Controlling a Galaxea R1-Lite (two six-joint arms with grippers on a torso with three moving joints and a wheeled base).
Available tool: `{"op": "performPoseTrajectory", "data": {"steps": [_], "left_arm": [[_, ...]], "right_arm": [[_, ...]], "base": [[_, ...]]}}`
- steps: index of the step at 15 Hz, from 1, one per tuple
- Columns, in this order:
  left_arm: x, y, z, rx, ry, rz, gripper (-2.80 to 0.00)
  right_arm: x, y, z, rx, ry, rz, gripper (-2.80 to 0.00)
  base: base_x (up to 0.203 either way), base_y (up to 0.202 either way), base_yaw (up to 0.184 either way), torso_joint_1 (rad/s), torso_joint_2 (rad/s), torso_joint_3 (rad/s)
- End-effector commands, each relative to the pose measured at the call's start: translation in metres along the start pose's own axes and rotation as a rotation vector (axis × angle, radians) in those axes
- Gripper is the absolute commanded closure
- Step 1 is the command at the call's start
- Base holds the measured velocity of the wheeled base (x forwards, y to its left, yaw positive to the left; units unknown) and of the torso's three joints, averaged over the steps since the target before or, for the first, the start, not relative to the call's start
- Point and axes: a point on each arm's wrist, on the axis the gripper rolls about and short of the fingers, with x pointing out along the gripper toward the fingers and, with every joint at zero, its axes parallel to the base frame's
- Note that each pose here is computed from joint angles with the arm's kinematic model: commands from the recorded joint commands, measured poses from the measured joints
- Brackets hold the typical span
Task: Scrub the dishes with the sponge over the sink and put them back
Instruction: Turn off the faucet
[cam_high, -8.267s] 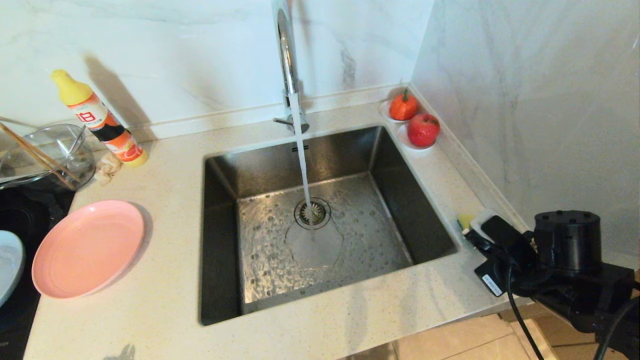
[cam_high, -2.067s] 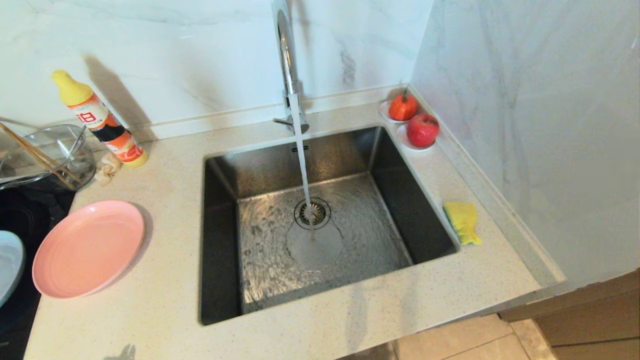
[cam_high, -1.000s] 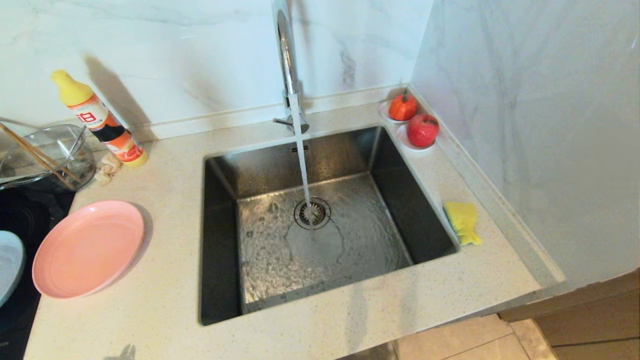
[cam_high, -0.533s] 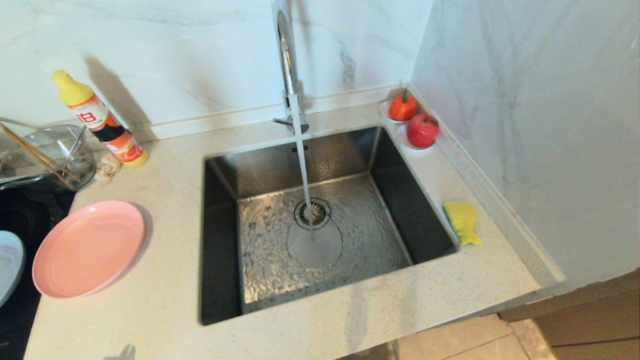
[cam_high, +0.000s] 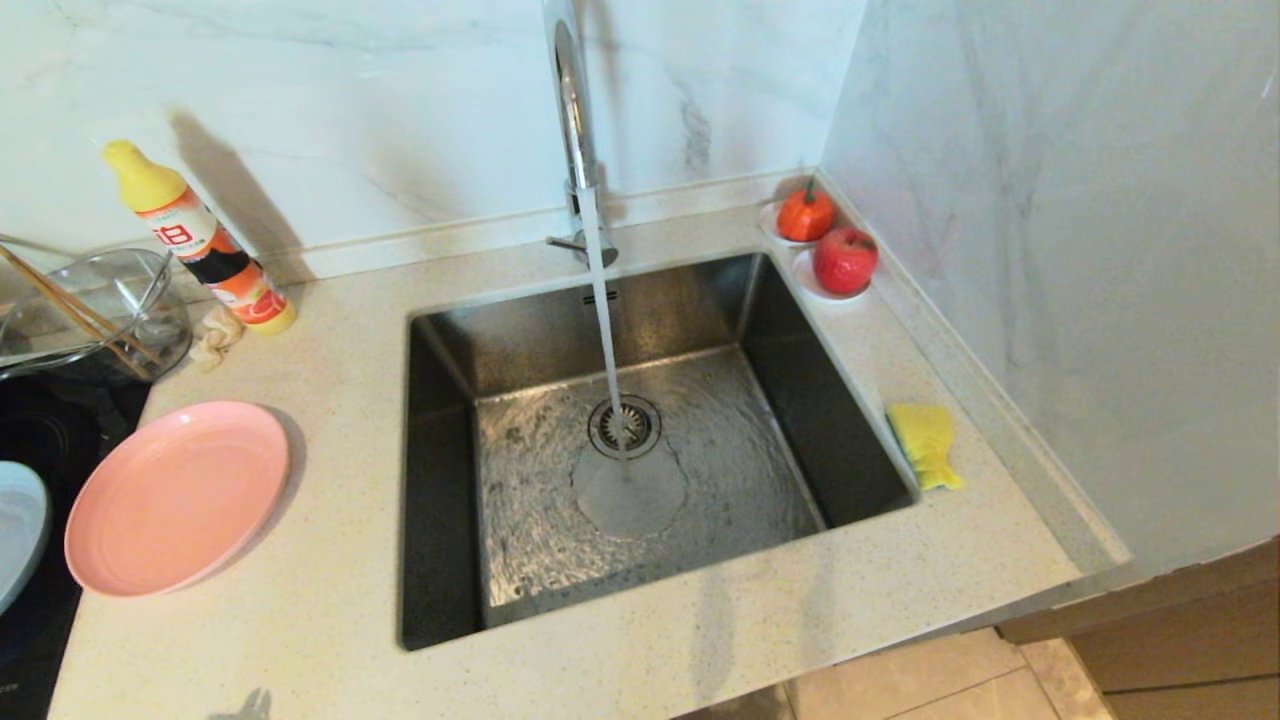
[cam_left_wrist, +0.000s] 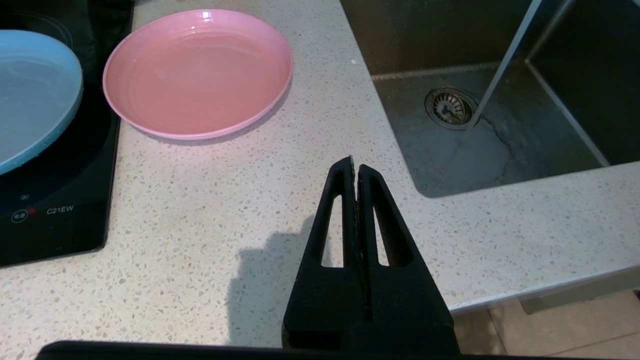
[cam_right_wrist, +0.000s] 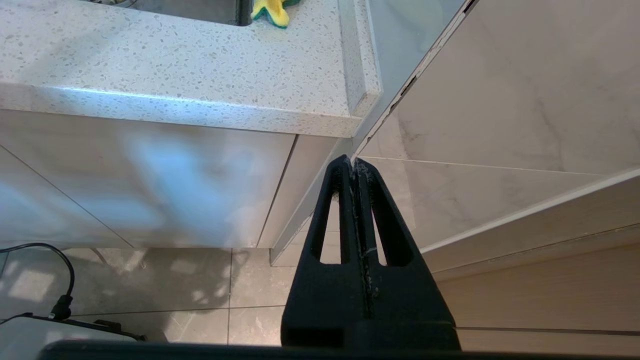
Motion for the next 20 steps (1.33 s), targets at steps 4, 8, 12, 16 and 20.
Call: {"op": "performPoseTrajectory", "data": {"steps": [4,8,12,16,20], "left_arm": [[0.0019,0.0002,-0.0113,0.0,0.037,0.002,0.0],[0.0019,0.0002,-0.0113,0.0,0.037,0.002,0.0],[0.0019,0.0002,-0.0113,0.0,0.037,0.002,0.0],[0.0019,0.0002,-0.0113,0.0,0.037,0.002,0.0],[0.0019,0.0002,-0.0113,0.0,0.037,0.002,0.0]], "right_arm": [[-0.0001,0.0,0.0001,-0.001,-0.005,0.002,0.0],[-0.0002,0.0012,-0.0045,0.153,0.042,0.007,0.0],[-0.0003,0.0014,-0.0073,0.191,0.075,-0.014,0.0],[-0.0003,0.0013,-0.007,0.199,0.072,-0.016,0.0],[-0.0003,0.0013,-0.007,0.199,0.071,-0.016,0.0]], "base": [[0.0,0.0,0.0,0.0,0.0,0.0],[0.0,0.0,0.0,0.0,0.0,0.0],[0.0,0.0,0.0,0.0,0.0,0.0],[0.0,0.0,0.0,0.0,0.0,0.0],[0.0,0.0,0.0,0.0,0.0,0.0]]}}
